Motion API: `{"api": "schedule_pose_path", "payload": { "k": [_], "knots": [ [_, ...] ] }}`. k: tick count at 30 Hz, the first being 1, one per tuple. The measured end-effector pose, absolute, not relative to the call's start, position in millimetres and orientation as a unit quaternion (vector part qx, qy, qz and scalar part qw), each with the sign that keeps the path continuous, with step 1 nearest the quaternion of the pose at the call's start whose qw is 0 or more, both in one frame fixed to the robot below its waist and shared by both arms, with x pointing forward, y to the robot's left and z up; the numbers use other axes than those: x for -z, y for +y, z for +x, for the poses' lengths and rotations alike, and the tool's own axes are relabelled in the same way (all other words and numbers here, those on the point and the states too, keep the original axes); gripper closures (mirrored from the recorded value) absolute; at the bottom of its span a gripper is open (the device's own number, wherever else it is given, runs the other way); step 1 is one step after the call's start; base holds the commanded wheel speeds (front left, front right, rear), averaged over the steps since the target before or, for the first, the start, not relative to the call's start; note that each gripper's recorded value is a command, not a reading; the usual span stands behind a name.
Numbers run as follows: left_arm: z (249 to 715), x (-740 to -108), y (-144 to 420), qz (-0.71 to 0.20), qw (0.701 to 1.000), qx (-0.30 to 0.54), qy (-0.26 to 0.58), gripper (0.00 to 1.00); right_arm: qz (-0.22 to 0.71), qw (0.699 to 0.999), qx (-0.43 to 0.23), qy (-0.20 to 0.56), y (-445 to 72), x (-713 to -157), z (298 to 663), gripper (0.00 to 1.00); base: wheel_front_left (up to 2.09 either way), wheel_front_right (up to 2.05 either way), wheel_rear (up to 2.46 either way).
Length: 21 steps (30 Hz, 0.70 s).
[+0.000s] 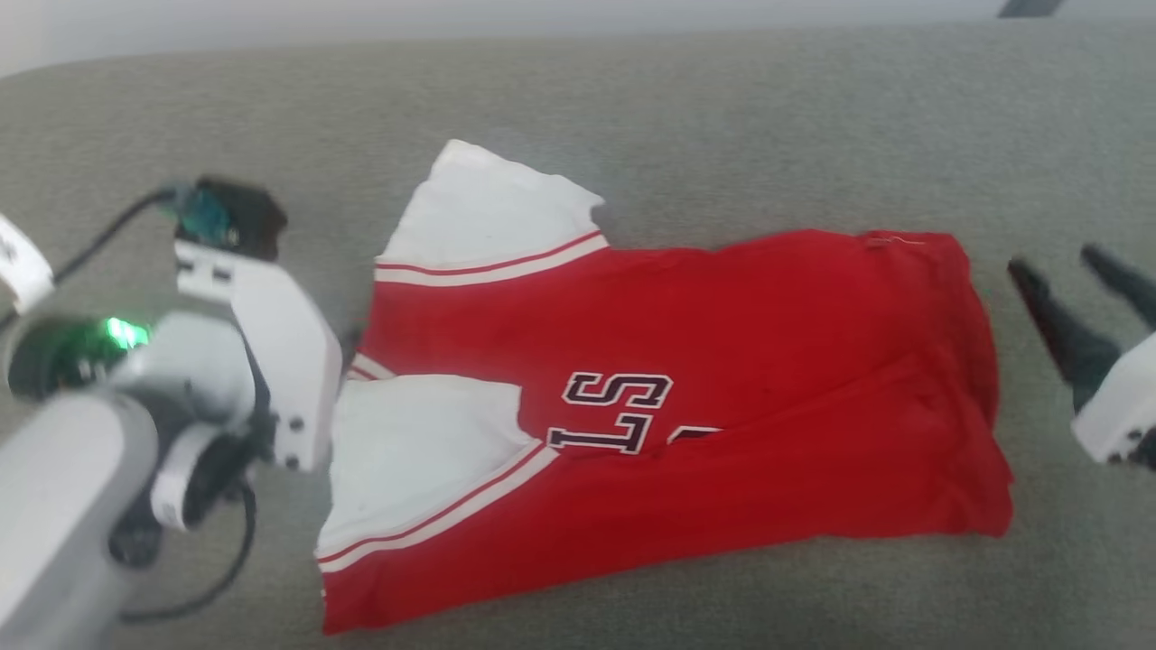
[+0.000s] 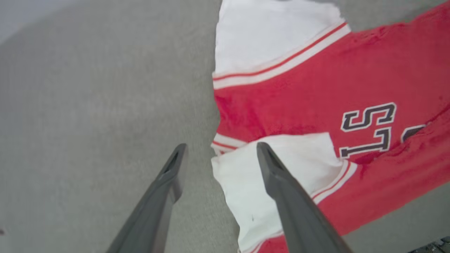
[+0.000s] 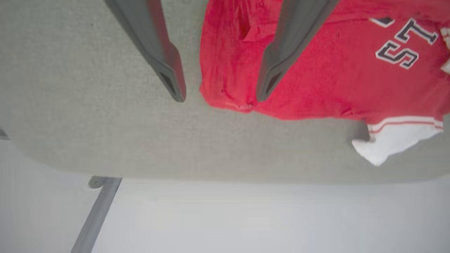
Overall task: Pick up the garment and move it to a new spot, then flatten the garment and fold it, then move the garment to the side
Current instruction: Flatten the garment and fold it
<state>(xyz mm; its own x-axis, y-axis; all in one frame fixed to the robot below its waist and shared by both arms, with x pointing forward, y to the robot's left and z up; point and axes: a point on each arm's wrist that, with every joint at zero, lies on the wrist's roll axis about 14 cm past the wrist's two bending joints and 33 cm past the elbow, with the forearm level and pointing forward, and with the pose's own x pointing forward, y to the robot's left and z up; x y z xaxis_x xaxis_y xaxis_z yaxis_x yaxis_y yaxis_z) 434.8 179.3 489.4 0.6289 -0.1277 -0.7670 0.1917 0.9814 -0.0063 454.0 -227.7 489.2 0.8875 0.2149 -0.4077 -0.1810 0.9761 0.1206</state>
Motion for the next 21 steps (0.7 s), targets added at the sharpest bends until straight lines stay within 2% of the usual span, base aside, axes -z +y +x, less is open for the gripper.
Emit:
{"api": "schedule_pose_path", "payload": {
  "k": [7, 10, 14, 21],
  "knots": [
    [500.8, -508.0, 157.6, 0.075, 0.923, 0.133, 0.354, 0.0, 0.042, 0.995, -0.08, 0.045, -233.1, -545.3, 476.1, 0.0, 0.0, 0.0, 0.0],
    [525.0, -503.4, 143.0, 0.078, 0.923, 0.152, 0.346, 0.0, 0.027, 0.997, -0.069, 0.006, -239.3, -551.3, 476.6, 0.0, 0.0, 0.0, 0.0],
    [553.2, -490.6, 129.7, 0.08, 0.918, 0.167, 0.35, 0.0, 0.028, 0.998, -0.053, -0.02, -246.5, -549.9, 475.8, 0.0, 0.0, 0.0, 0.0],
    [589.4, -453.0, 118.6, 0.061, 0.904, 0.162, 0.392, 0.0, 0.026, 0.999, -0.029, -0.001, -263.3, -524.9, 473.1, 0.0, 0.0, 0.0, 0.0]
  ]
}}
